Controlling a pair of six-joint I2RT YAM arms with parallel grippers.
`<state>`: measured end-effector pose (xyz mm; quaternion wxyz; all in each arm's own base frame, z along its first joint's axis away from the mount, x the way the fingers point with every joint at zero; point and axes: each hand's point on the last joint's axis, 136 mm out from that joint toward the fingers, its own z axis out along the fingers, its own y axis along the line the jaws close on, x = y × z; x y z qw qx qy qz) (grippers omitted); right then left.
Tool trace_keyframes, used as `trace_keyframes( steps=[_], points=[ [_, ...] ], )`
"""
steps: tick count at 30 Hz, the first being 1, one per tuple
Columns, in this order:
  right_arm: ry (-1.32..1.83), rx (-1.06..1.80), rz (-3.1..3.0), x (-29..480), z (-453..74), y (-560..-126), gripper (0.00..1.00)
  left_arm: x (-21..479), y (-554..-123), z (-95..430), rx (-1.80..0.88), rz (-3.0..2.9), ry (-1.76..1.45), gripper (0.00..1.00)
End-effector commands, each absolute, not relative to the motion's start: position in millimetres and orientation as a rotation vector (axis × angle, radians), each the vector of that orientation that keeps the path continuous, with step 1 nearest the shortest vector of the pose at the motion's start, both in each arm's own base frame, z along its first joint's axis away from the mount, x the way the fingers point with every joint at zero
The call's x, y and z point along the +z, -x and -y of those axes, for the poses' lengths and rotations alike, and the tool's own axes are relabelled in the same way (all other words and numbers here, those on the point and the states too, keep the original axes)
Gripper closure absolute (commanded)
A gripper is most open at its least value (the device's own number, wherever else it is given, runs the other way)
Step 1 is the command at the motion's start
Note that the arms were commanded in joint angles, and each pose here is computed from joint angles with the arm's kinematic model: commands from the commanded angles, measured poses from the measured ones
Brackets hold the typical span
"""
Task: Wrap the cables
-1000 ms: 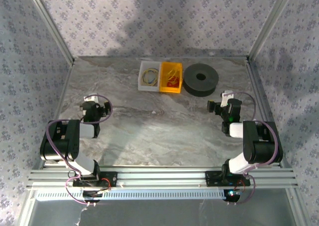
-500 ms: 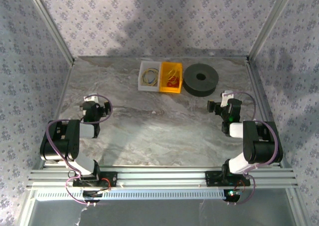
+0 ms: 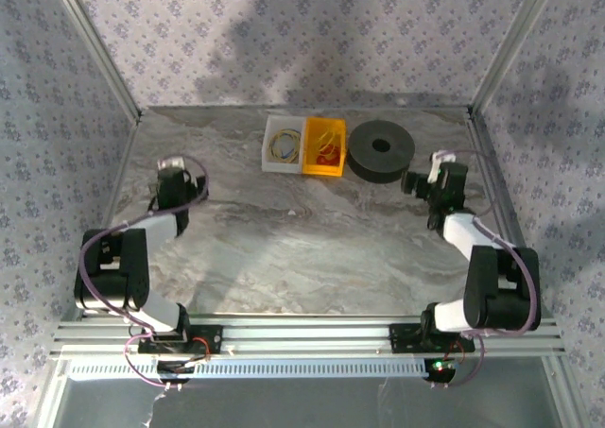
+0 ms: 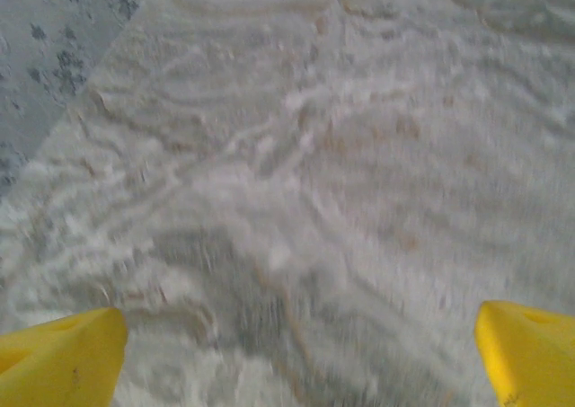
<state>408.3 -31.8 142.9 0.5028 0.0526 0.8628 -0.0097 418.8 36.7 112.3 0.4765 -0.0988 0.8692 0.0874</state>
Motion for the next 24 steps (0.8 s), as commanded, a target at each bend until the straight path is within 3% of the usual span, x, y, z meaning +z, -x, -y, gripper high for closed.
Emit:
trace_keyframes(
  steps=[1,6,12,21,24],
  points=[
    [-0.202,0.088,-2.238,144.1,30.9,-390.6,0.00,109.9,-397.9,-38.3,0.251,-2.369,0.307,0.03],
    [-0.317,0.451,-2.254,162.0,27.5,-418.3,0.00,110.5,-382.9,0.2,0.043,-2.577,0.246,0.00],
    [-0.366,0.892,-2.303,149.1,4.6,-481.5,0.00,114.5,-361.3,35.0,0.023,-2.698,0.109,0.00],
    [-0.411,0.943,-2.396,93.1,-17.9,-532.8,0.05,120.7,-353.5,42.0,0.029,-2.691,0.083,0.00],
    [-0.431,0.962,-2.378,86.5,-22.1,-538.9,0.14,120.6,-348.1,39.7,0.045,-2.712,0.077,0.00]
  ],
)
